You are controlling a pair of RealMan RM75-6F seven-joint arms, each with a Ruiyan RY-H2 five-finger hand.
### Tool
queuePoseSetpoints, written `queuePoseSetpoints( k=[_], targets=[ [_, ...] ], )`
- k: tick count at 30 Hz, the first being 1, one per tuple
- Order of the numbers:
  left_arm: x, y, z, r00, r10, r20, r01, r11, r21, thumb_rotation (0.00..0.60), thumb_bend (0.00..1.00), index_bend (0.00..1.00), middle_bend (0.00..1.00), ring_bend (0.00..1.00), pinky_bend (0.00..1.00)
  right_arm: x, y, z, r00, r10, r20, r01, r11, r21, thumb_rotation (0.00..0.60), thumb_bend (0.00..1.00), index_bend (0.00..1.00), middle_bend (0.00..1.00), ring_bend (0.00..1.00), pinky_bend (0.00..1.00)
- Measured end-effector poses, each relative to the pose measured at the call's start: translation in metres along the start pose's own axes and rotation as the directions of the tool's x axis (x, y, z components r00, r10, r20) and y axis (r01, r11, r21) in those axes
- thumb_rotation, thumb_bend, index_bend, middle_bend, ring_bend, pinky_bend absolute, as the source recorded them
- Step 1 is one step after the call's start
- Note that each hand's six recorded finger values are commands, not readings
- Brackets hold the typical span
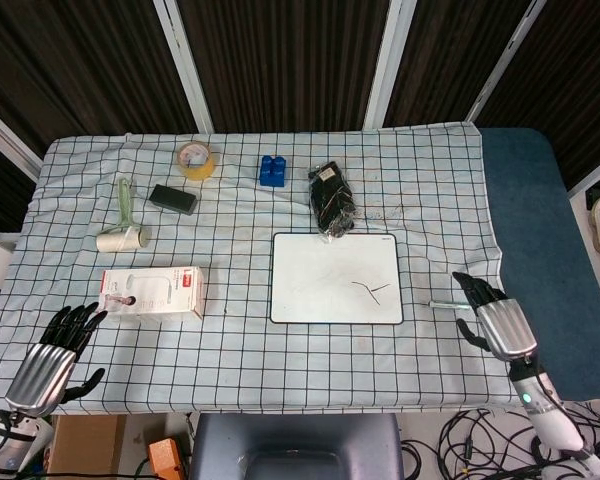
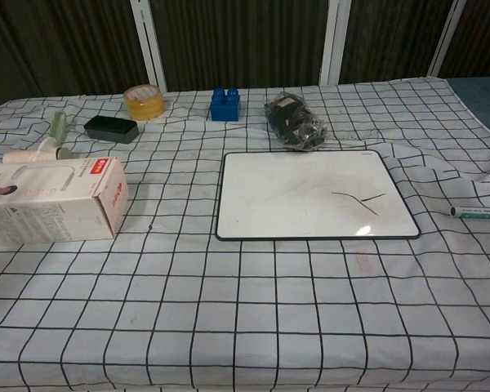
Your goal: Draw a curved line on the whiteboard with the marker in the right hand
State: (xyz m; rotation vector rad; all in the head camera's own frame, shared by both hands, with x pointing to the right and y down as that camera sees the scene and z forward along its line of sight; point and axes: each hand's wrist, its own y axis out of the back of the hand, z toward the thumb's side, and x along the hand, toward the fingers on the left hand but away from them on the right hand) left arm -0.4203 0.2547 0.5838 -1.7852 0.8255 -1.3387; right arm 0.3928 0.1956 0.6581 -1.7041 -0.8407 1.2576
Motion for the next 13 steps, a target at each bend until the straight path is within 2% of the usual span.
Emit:
queuePoseSetpoints(
  k=[2, 5, 10, 13],
  targets=[
    [0.0, 0.0, -0.001, 1.0, -0.001, -0.006, 0.001, 1.0, 0.004, 0.6, 0.3, 0.0, 0.0, 0.0, 0.0, 0.017, 0.012, 0.003, 1.0, -0.011, 0.028, 0.011, 1.0, 0.003, 0.6, 0.33, 0.0, 0.0, 0.0, 0.13],
    [0.0, -0.002, -0.002, 1.0, -0.011, -0.014, 0.011, 1.0, 0.005, 0.6, 0.3, 0.0, 0.0, 0.0, 0.0, 0.046, 0.034, 0.01, 0.994, -0.045, 0.103, 0.041, 0.998, 0.038, 0.6, 0.33, 0.0, 0.0, 0.0, 0.13],
    [0.001, -0.006, 0.002, 1.0, -0.03, -0.005, 0.03, 0.999, 0.015, 0.6, 0.3, 0.0, 0.0, 0.0, 0.0, 0.086, 0.082, 0.008, 0.957, -0.175, 0.233, 0.137, 0.976, 0.17, 0.6, 0.33, 0.0, 0.0, 0.0, 0.13],
    [0.001, -0.008, 0.004, 0.999, -0.035, -0.002, 0.035, 0.999, 0.024, 0.6, 0.3, 0.0, 0.0, 0.0, 0.0, 0.095, 0.091, 0.002, 0.947, -0.182, 0.263, 0.131, 0.971, 0.199, 0.6, 0.33, 0.0, 0.0, 0.0, 0.13]
  ],
)
